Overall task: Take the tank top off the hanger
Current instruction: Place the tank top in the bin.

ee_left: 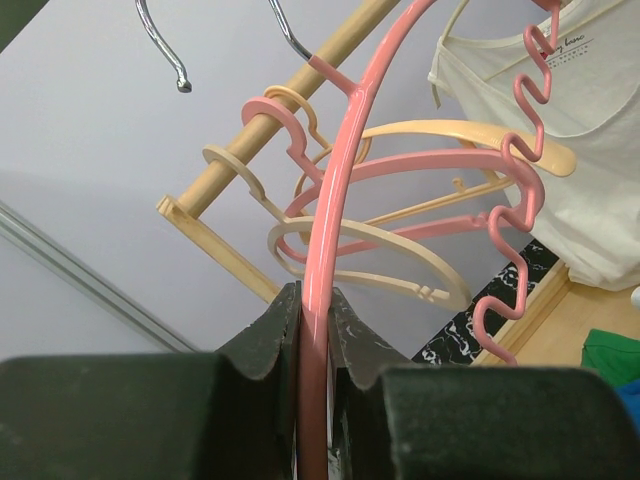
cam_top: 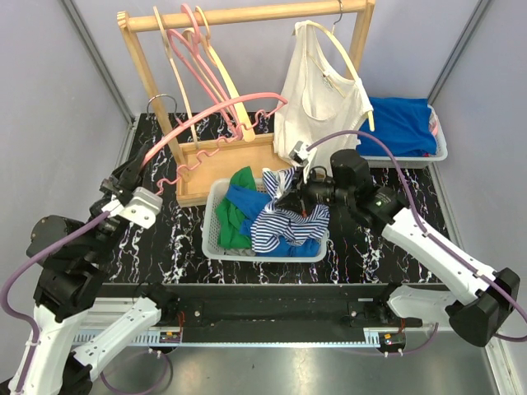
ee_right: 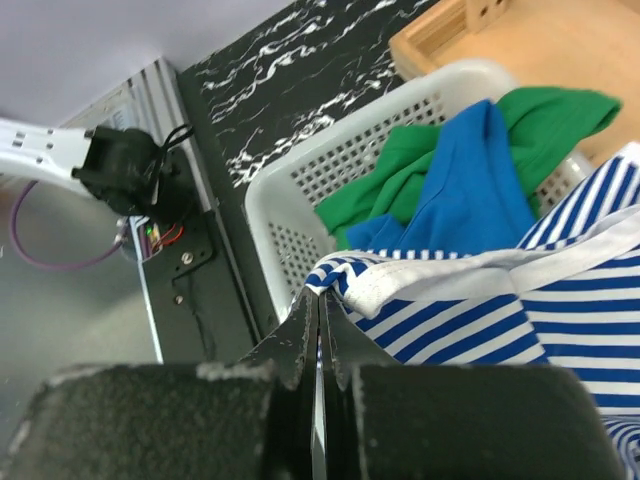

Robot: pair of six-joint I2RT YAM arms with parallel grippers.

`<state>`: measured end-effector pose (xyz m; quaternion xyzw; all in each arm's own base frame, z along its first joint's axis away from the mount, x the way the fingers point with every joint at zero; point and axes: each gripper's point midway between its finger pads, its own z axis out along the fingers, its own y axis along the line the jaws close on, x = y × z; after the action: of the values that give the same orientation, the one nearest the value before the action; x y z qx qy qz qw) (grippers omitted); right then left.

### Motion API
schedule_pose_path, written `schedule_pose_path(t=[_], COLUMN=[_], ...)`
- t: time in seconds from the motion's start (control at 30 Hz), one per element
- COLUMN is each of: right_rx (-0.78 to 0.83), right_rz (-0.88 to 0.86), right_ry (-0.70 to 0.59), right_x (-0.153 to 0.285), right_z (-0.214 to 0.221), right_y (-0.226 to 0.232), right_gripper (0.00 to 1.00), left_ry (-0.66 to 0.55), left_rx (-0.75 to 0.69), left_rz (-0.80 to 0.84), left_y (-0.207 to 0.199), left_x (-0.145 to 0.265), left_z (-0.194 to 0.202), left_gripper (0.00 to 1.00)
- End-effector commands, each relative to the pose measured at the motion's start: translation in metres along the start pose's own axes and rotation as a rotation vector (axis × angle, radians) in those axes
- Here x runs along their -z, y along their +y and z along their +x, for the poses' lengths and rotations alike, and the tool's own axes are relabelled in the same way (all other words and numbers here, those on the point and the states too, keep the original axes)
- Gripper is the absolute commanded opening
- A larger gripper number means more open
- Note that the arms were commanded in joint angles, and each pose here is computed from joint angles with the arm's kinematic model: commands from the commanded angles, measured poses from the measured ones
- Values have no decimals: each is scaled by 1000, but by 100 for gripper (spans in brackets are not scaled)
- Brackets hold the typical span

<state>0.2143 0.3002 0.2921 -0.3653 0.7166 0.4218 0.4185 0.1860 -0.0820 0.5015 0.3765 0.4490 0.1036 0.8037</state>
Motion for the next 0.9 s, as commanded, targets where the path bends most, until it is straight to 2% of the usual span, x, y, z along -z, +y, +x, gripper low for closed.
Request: schedule_pose_path(t=[0.0, 0.2, 0.33, 0.53, 0.8, 0.87], right_rx=[93, 189, 172, 89, 71, 36], right_rz=[-79, -142, -196, -63, 123, 172], right_ry=[-121, -254, -239, -142, -110, -72], right_x=[23, 61, 59, 23, -17, -28], right_z=[-34, -81, -78, -33, -2, 19], right_y=[36, 73, 80, 34, -26, -44], right_gripper=[0, 0, 0, 0, 0, 2], left_ry=[-109, -107, -111, -124, -139, -130], left_rx=[17, 14, 20, 27, 65, 75], left_rz=[-77, -72, -68, -49, 18, 46], left_y=[26, 24, 22, 19, 5, -2], left_x=[-2, -4, -4, -6, -4, -3], left_z=[-31, -29, -30, -32, -35, -31], left_gripper=[0, 0, 0, 0, 0, 0])
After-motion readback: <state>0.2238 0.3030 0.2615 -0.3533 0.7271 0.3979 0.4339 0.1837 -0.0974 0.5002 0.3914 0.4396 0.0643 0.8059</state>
